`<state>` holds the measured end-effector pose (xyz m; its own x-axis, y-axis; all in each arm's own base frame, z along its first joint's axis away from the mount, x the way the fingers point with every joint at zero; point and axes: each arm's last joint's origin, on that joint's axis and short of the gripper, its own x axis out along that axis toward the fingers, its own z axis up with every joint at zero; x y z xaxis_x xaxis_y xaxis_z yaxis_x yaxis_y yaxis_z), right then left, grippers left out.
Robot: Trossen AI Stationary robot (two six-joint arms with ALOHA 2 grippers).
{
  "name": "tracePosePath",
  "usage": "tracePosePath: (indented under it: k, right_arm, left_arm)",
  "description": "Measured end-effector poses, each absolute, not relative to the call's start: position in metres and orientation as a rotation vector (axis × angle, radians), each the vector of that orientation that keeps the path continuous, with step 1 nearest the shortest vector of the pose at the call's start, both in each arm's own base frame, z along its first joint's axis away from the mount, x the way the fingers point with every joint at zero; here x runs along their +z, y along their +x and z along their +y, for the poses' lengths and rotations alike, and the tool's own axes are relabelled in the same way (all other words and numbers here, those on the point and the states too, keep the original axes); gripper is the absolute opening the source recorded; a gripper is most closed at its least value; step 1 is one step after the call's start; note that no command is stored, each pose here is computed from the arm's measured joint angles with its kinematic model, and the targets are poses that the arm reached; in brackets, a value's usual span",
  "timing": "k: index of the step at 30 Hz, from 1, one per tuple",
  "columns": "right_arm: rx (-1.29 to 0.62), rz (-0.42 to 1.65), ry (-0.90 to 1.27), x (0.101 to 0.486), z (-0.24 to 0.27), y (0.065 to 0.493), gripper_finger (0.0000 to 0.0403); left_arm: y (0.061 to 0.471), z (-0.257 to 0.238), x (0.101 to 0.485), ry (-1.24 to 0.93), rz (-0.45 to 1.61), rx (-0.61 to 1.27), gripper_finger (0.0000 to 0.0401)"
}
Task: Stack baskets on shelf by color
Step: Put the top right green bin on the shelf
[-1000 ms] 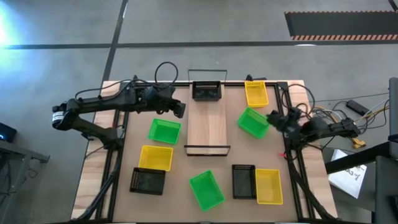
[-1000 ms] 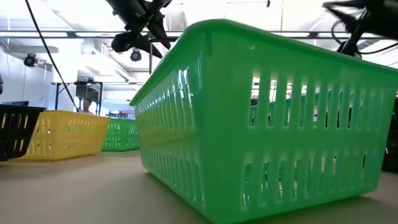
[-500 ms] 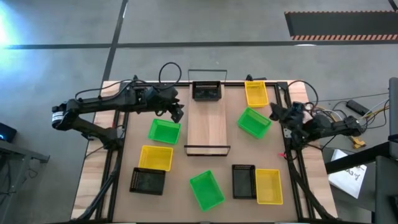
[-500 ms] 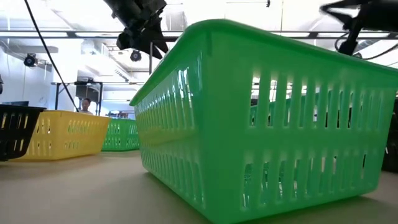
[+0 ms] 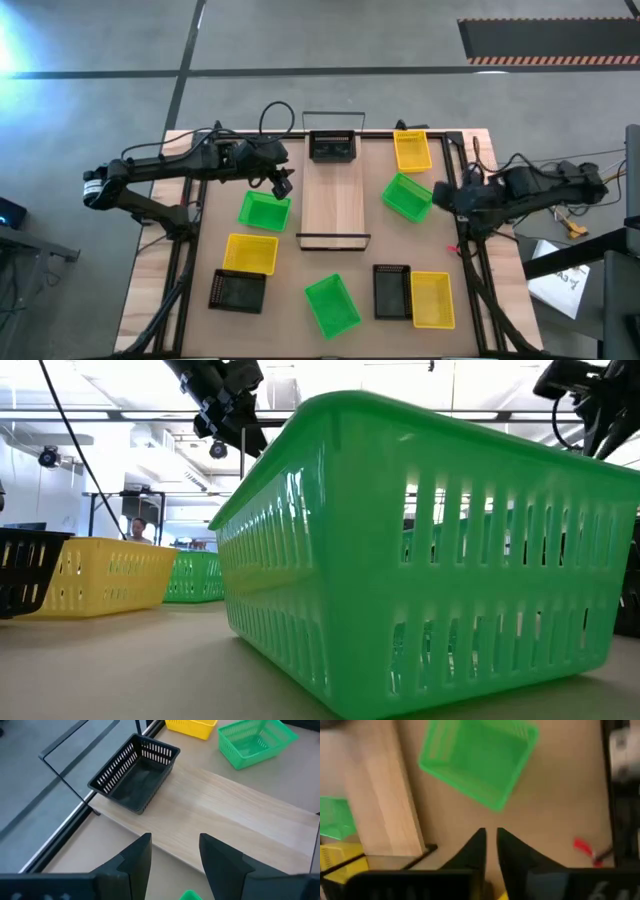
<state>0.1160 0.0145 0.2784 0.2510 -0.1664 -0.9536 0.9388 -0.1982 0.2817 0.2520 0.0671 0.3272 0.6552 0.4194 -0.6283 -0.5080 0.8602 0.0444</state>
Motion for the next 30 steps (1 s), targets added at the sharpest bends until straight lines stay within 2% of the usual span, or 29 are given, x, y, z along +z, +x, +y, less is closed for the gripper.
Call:
tracePosePath:
  k: [3, 7, 11, 15, 19, 25, 30]
  right_arm:
    - [-1.257, 0.815, 1.409, 0.267, 0.018, 0.129, 0.0097]
    - [-1.447, 0.797, 1.424, 0.244, 0.016, 0.133, 0.0168]
    - [-1.574, 0.771, 1.434, 0.222, 0.01, 0.133, 0.0202]
    - [-1.654, 0.729, 1.423, 0.217, 0.001, 0.138, 0.0199]
    - [-1.629, 0.725, 1.426, 0.213, -0.008, 0.146, 0.0185]
    - [-1.744, 0.718, 1.432, 0.205, -0.022, 0.146, 0.0168]
    - [-1.698, 0.716, 1.452, 0.195, -0.035, 0.156, 0.0164]
  left_arm:
    - [0.252, 0.067, 0.327, -0.108, 0.682, 0.515, 0.0151]
    - [0.253, 0.067, 0.328, -0.088, 0.677, 0.505, 0.0151]
    - [0.255, 0.067, 0.331, -0.08, 0.646, 0.487, 0.0151]
    - [0.256, 0.067, 0.331, -0.086, 0.637, 0.469, 0.0151]
    - [0.256, 0.066, 0.331, -0.097, 0.64, 0.436, 0.0151]
    - [0.256, 0.065, 0.331, -0.101, 0.646, 0.431, 0.0151]
    - [0.256, 0.065, 0.33, -0.104, 0.647, 0.429, 0.0151]
